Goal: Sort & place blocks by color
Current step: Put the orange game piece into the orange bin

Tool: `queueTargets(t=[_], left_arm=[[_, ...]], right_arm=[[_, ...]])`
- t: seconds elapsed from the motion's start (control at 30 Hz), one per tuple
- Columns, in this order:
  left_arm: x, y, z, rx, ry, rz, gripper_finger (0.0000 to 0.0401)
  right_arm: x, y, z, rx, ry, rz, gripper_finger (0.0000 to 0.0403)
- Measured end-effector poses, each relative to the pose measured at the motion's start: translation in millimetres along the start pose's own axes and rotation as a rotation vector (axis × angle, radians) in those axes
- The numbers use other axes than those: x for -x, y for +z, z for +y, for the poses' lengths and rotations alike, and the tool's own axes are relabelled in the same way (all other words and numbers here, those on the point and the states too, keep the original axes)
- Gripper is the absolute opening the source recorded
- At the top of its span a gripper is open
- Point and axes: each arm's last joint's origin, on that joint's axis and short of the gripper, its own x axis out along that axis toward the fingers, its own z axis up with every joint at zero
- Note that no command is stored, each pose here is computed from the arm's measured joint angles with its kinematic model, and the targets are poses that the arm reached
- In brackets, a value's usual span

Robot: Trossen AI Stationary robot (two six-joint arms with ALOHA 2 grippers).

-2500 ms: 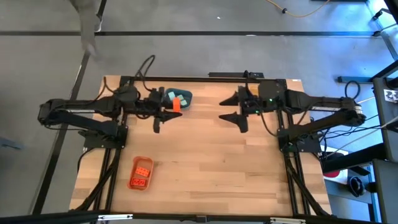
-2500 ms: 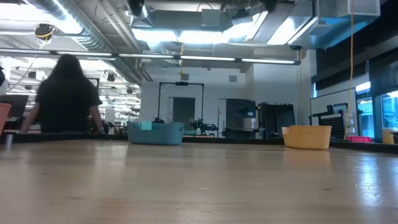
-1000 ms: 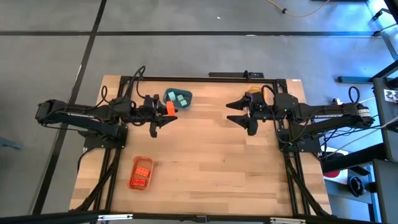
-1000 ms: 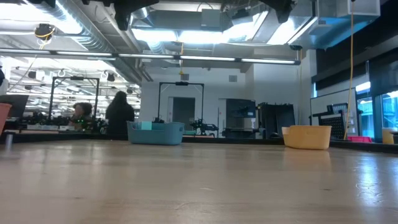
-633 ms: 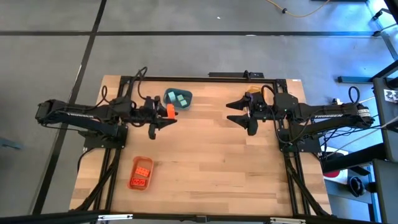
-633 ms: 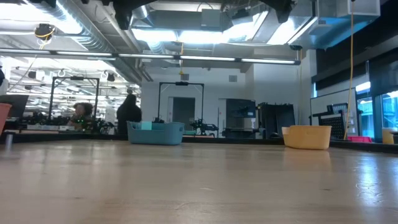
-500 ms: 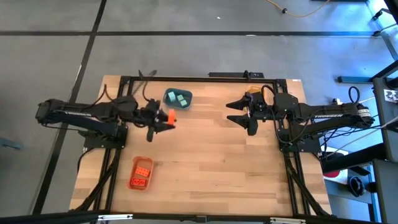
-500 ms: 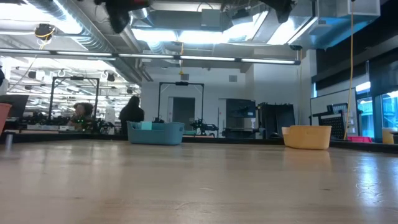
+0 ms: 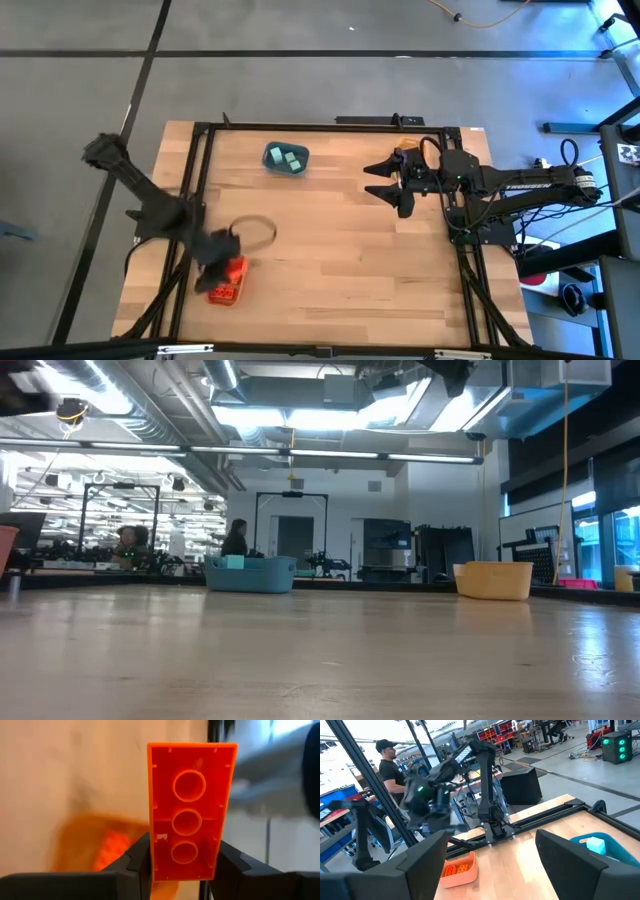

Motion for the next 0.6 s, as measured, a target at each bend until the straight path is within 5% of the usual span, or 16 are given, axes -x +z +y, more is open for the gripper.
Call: queueTargets(t=[0.17, 0.4, 0.6], left_arm=[[-36.8, -29.5, -8.0, -0.089, 0.099, 0.142, 0.0128], [-75.0, -39.8, 24.0, -0.156, 0.354, 0.23, 0.0128], [-82.9, -42.5, 30.7, -0.219, 0.388, 0.279, 0.0128]], right_arm=[[0.0, -0.5, -0.2, 0.0, -0.002, 0.005, 0.0307], [0.0, -0.6, -0.2, 0.0, -0.002, 0.006, 0.0307], [0.1, -0.5, -0.3, -0.003, -0.003, 0.006, 0.0307]])
